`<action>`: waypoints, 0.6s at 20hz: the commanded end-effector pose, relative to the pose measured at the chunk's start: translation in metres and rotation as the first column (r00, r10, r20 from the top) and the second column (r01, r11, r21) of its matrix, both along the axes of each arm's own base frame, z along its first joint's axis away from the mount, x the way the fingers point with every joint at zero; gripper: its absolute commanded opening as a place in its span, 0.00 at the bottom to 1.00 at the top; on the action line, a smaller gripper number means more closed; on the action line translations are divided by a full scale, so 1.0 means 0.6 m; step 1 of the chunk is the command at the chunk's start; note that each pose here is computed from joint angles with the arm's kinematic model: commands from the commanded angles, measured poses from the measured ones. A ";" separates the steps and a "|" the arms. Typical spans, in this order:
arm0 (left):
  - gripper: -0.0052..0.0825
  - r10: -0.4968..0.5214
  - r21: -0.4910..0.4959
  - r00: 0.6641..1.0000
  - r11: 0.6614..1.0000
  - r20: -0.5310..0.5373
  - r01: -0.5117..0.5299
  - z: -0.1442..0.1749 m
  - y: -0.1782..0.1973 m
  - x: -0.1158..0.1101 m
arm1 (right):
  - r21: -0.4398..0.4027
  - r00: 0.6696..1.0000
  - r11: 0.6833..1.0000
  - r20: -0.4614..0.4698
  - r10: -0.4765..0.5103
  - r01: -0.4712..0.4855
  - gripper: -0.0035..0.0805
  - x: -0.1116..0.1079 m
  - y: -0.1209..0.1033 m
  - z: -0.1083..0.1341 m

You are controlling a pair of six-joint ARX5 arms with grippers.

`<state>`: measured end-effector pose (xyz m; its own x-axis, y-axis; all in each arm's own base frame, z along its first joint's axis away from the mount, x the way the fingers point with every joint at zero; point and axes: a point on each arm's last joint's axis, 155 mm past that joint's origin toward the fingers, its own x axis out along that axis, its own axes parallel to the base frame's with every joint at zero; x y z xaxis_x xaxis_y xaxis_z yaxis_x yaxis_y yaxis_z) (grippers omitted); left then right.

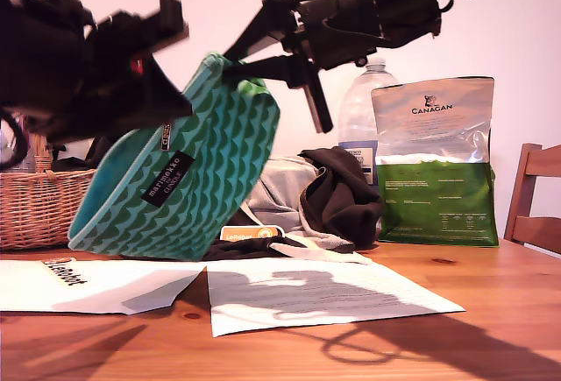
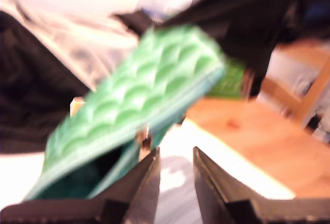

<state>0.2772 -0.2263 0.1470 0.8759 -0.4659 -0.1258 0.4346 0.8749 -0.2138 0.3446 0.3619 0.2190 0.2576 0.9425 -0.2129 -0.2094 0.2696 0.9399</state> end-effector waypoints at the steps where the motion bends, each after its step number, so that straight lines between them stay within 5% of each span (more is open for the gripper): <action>1: 0.26 0.017 0.036 1.000 0.999 -0.019 -0.016 -0.021 0.006 0.006 | 0.021 0.999 1.000 0.033 0.008 -0.008 0.03 0.003 0.014 0.017; 12: 0.27 0.054 0.096 0.998 0.994 -0.028 -0.051 -0.037 0.015 0.004 | 0.011 0.999 1.000 0.041 -0.029 0.029 0.03 0.014 0.011 0.014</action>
<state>0.2791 -0.2190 0.1221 0.8881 -0.4111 -0.2054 0.3875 0.9102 -0.1465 0.3485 0.3635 0.2180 0.2915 0.9311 -0.2194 -0.2093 0.2859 0.9351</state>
